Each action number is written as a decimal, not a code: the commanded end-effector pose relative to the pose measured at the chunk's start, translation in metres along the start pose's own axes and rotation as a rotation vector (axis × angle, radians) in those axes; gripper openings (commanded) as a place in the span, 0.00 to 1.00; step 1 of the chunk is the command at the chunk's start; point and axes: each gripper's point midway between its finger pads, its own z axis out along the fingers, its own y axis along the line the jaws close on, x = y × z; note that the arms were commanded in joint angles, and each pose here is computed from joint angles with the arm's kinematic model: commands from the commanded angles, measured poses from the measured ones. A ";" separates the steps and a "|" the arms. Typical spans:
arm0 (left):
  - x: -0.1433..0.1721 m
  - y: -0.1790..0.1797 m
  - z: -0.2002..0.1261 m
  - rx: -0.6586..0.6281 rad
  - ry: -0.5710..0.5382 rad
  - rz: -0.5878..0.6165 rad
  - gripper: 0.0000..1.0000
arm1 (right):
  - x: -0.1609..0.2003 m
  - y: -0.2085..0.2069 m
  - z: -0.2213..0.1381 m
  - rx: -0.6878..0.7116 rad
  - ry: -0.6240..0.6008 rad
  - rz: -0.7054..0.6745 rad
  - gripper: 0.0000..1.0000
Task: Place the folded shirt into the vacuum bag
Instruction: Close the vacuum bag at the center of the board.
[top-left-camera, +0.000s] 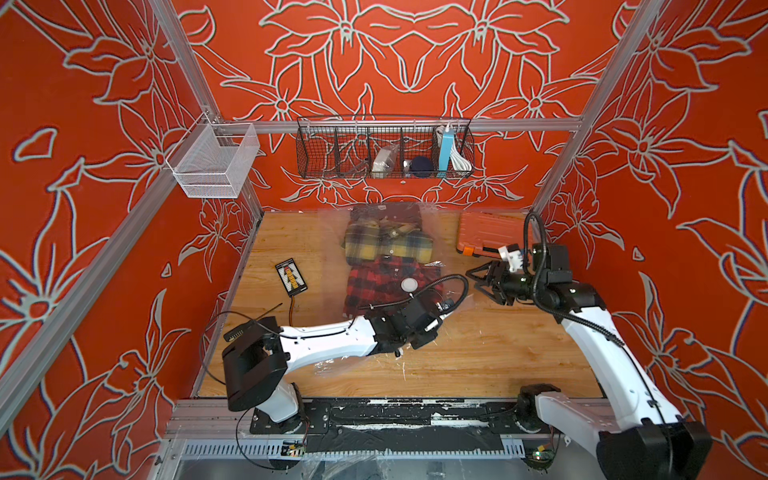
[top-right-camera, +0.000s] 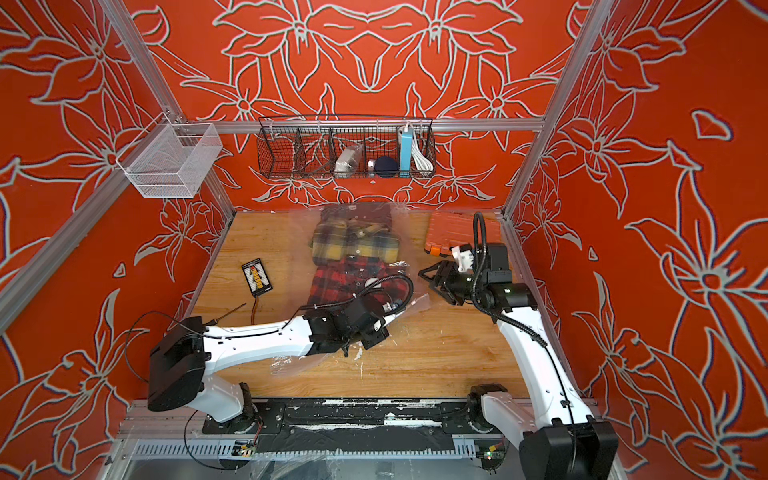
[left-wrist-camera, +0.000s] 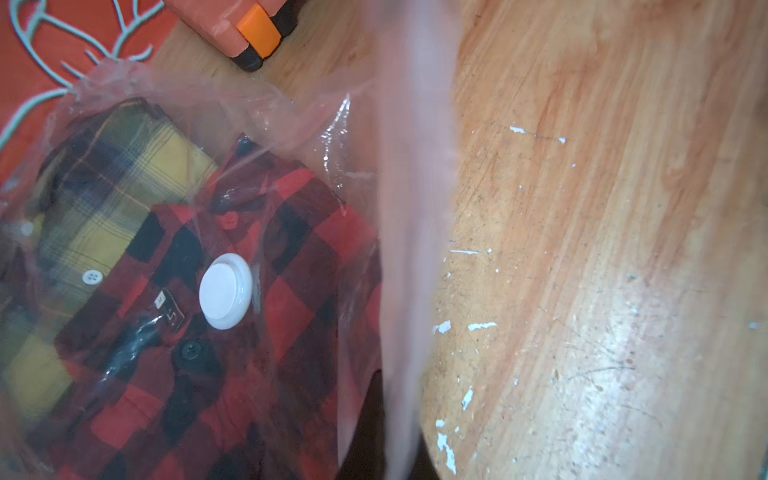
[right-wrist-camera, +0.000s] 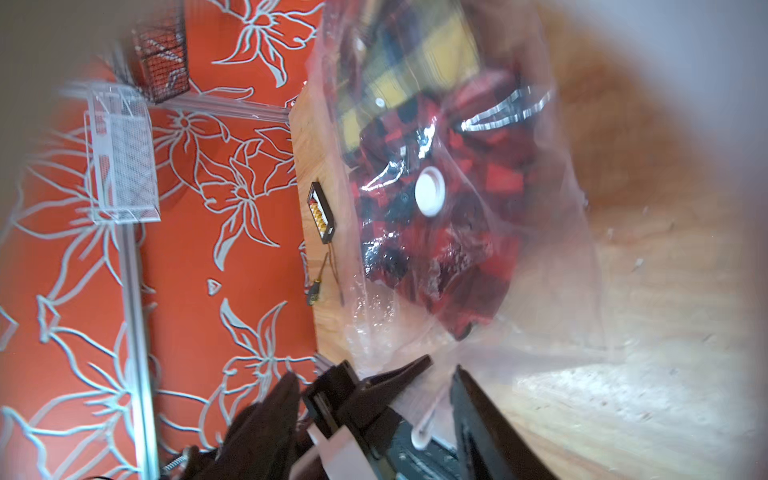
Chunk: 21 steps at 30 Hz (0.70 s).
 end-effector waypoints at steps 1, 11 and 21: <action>-0.004 0.004 -0.022 0.117 -0.031 -0.115 0.00 | -0.014 0.018 -0.027 0.082 -0.063 -0.297 0.66; -0.005 0.027 -0.045 0.199 -0.064 -0.180 0.00 | 0.004 0.002 -0.016 0.067 -0.141 -0.850 0.62; -0.010 0.034 -0.059 0.253 -0.076 -0.181 0.00 | 0.055 0.008 0.008 -0.031 0.124 -1.242 0.56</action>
